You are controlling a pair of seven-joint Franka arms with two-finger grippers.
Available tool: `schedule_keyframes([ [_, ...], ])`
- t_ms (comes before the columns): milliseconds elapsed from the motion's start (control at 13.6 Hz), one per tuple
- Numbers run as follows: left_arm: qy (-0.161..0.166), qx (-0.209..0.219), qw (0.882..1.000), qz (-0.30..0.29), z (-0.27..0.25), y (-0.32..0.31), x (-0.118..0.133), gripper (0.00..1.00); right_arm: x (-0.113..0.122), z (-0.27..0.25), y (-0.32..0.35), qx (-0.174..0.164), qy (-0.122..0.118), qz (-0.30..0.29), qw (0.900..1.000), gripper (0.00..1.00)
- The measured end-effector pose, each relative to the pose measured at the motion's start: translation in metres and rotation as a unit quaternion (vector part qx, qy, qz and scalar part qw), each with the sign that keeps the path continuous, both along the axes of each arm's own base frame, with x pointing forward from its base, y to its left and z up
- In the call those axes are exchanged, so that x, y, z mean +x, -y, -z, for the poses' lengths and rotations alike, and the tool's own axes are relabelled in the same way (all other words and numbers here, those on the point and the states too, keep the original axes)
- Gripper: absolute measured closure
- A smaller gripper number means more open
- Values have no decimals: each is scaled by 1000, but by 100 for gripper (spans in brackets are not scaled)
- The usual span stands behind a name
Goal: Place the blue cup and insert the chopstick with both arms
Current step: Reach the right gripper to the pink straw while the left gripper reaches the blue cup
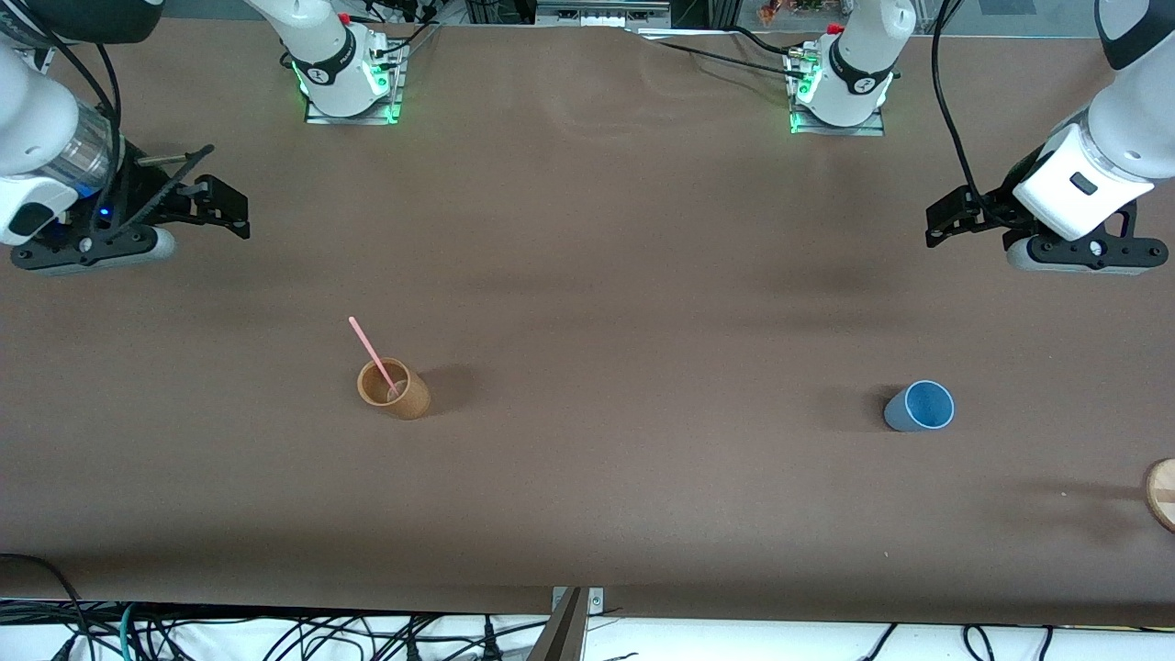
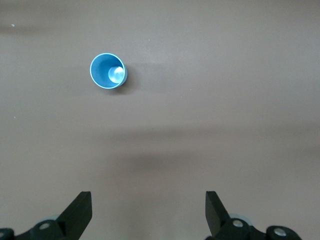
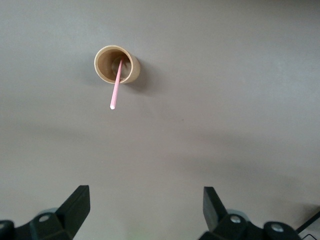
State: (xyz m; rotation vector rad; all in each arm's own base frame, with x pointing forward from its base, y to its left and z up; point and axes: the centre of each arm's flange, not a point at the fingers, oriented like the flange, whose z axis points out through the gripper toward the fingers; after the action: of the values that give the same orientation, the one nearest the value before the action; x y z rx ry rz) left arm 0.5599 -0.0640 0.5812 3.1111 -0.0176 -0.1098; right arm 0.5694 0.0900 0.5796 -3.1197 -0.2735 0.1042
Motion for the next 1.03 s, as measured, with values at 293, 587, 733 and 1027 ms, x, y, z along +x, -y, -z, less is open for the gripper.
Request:
schedule_keyframes([
  [293, -3, 0, 1000, 0, 3, 0, 2, 0, 6, 37, -35, 5, -8, -27, 1000, 0],
  [587, -13, 1, 1000, 0, 14, 0, 6, 0, 28, 117, -77, 17, -20, -49, 998, 0],
  [733, -33, 4, 999, 7, 38, -3, 16, 0, 39, 155, -85, 23, -20, -54, 998, 0],
  [1027, -19, 45, 995, 87, 101, -54, 59, 0, 58, 211, -93, 28, -9, -72, 997, 0],
])
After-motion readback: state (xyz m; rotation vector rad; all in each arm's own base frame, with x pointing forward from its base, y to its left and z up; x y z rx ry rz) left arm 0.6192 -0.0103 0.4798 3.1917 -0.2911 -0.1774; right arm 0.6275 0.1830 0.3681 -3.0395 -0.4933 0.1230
